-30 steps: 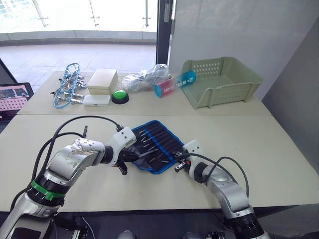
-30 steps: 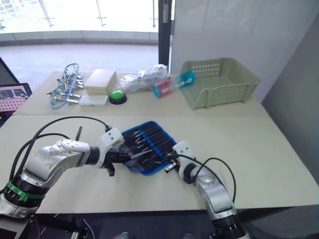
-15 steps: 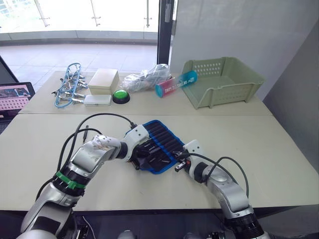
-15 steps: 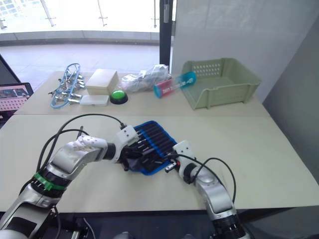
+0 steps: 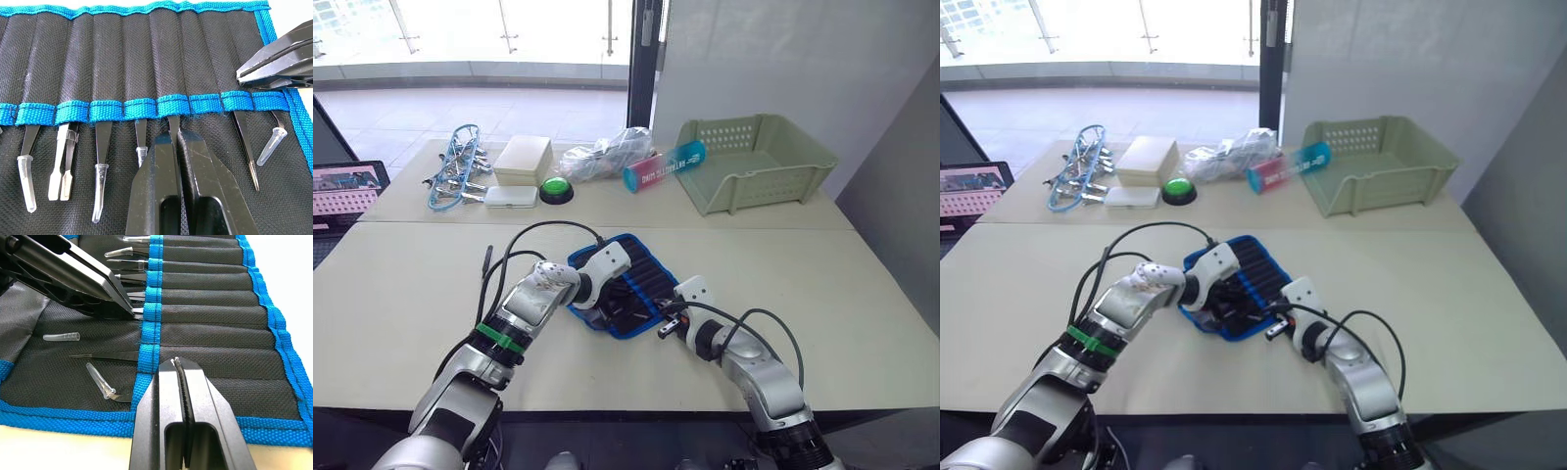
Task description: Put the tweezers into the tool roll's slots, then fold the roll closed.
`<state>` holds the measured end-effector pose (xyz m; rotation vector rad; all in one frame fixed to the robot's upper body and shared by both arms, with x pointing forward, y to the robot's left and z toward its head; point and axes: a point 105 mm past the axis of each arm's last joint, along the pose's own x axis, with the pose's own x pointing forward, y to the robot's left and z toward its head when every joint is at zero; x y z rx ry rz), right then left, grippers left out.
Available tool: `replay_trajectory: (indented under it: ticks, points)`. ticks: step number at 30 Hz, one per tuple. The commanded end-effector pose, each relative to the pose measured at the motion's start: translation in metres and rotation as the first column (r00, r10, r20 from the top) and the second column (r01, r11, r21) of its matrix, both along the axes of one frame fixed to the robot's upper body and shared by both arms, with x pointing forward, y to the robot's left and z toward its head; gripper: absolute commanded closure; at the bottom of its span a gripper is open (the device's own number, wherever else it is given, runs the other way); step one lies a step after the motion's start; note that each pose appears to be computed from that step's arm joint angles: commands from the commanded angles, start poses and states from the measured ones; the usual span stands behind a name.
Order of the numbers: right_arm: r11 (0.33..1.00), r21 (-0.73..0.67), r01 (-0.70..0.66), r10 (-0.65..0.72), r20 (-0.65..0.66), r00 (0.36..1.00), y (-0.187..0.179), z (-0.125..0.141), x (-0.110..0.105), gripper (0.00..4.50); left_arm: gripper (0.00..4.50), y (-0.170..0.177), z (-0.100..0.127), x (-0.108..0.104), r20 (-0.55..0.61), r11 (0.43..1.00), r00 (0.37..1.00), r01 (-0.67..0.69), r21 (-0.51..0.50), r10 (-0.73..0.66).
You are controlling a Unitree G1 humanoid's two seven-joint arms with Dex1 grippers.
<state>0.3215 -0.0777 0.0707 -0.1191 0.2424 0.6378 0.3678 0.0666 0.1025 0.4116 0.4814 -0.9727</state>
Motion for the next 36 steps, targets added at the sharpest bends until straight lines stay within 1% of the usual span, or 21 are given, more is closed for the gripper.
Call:
replay_trajectory:
  ticks: [1, 4, 8, 9, 12, 13, 16, 17, 18, 20, 21, 22, 24, 25, 28, 32, 35, 36]
  points:
    - [0.999, -0.049, -0.015, 0.007, -0.151, 0.989, 0.0, -0.037, -0.013, 4.5, 3.82, 0.004, 0.007, -0.002, 0.019, 1.0, 1.0, -0.012, -0.022, 0.012]
    - [0.999, -0.05, -0.016, 0.008, -0.149, 0.989, 0.0, -0.037, -0.012, 4.5, 2.96, 0.012, 0.017, -0.005, 0.03, 0.999, 0.999, -0.021, -0.046, 0.022]
    - [0.998, -0.053, -0.016, 0.008, -0.145, 0.989, 0.0, -0.036, -0.009, 4.5, 1.64, 0.031, 0.042, -0.013, 0.064, 0.992, 0.996, -0.052, -0.114, 0.06]
    - [0.998, -0.054, -0.017, 0.009, -0.144, 0.99, 0.0, -0.036, -0.008, 4.5, 1.25, 0.038, 0.048, -0.016, 0.073, 0.988, 0.994, -0.065, -0.137, 0.076]
    - [0.998, -0.058, -0.022, 0.014, -0.144, 0.99, 0.0, -0.036, -0.007, 4.5, 0.33, 0.072, 0.065, -0.028, 0.118, 0.97, 0.98, -0.135, -0.2, 0.161]
    - [0.998, -0.059, -0.024, 0.016, -0.144, 0.99, -0.001, -0.036, -0.006, 4.5, 0.33, 0.08, 0.068, -0.031, 0.13, 0.965, 0.975, -0.151, -0.215, 0.182]
    - [0.998, -0.061, -0.028, 0.019, -0.144, 0.989, -0.002, -0.036, -0.005, 4.5, 0.33, 0.115, 0.08, -0.04, 0.217, 0.925, 0.929, -0.228, -0.304, 0.301]
    - [0.998, -0.062, -0.029, 0.02, -0.145, 0.989, -0.002, -0.037, -0.005, 4.5, 0.33, 0.123, 0.081, -0.043, 0.239, 0.916, 0.914, -0.245, -0.318, 0.328]
    - [0.997, -0.063, -0.032, 0.022, -0.145, 0.989, -0.002, -0.037, -0.005, 4.5, 0.33, 0.14, 0.079, -0.051, 0.254, 0.904, 0.893, -0.287, -0.317, 0.372]
    - [0.997, -0.066, -0.036, 0.026, -0.146, 0.989, -0.003, -0.037, -0.004, 4.5, 0.33, 0.179, 0.073, -0.072, 0.244, 0.856, 0.841, -0.393, -0.337, 0.482]
    - [0.997, -0.066, -0.037, 0.027, -0.146, 0.989, -0.003, -0.037, -0.004, 4.5, 0.33, 0.191, 0.071, -0.081, 0.238, 0.836, 0.821, -0.43, -0.34, 0.519]
    - [0.997, -0.067, -0.038, 0.028, -0.146, 0.989, -0.004, -0.036, -0.003, 4.5, 0.15, 0.205, 0.068, -0.094, 0.225, 0.804, 0.792, -0.475, -0.358, 0.568]
    - [0.997, -0.068, -0.04, 0.03, -0.146, 0.989, -0.006, -0.035, -0.002, 4.5, 0.15, 0.225, 0.062, -0.12, 0.191, 0.742, 0.739, -0.547, -0.388, 0.645]
    - [0.997, -0.069, -0.041, 0.031, -0.146, 0.989, -0.007, -0.035, -0.002, 4.5, 0.15, 0.237, 0.057, -0.135, 0.185, 0.705, 0.7, -0.591, -0.392, 0.689]
    - [0.996, -0.071, -0.048, 0.037, -0.149, 0.988, -0.008, -0.035, -0.001, 4.5, 0.15, 0.258, 0.048, -0.165, 0.189, 0.621, 0.601, -0.68, -0.39, 0.777]
    - [0.996, -0.074, -0.053, 0.041, -0.156, 0.987, -0.011, -0.036, -0.001, 4.5, 0.15, 0.276, 0.043, -0.195, 0.198, 0.531, 0.496, -0.745, -0.403, 0.846]
    - [0.995, -0.076, -0.058, 0.045, -0.161, 0.986, -0.012, -0.037, -0.002, 4.5, 0.15, 0.288, 0.035, -0.217, 0.183, 0.472, 0.436, -0.791, -0.388, 0.881]
    - [0.995, -0.076, -0.059, 0.046, -0.162, 0.986, -0.012, -0.037, -0.002, 4.5, 0.15, 0.289, 0.034, -0.221, 0.175, 0.464, 0.43, -0.797, -0.388, 0.886]
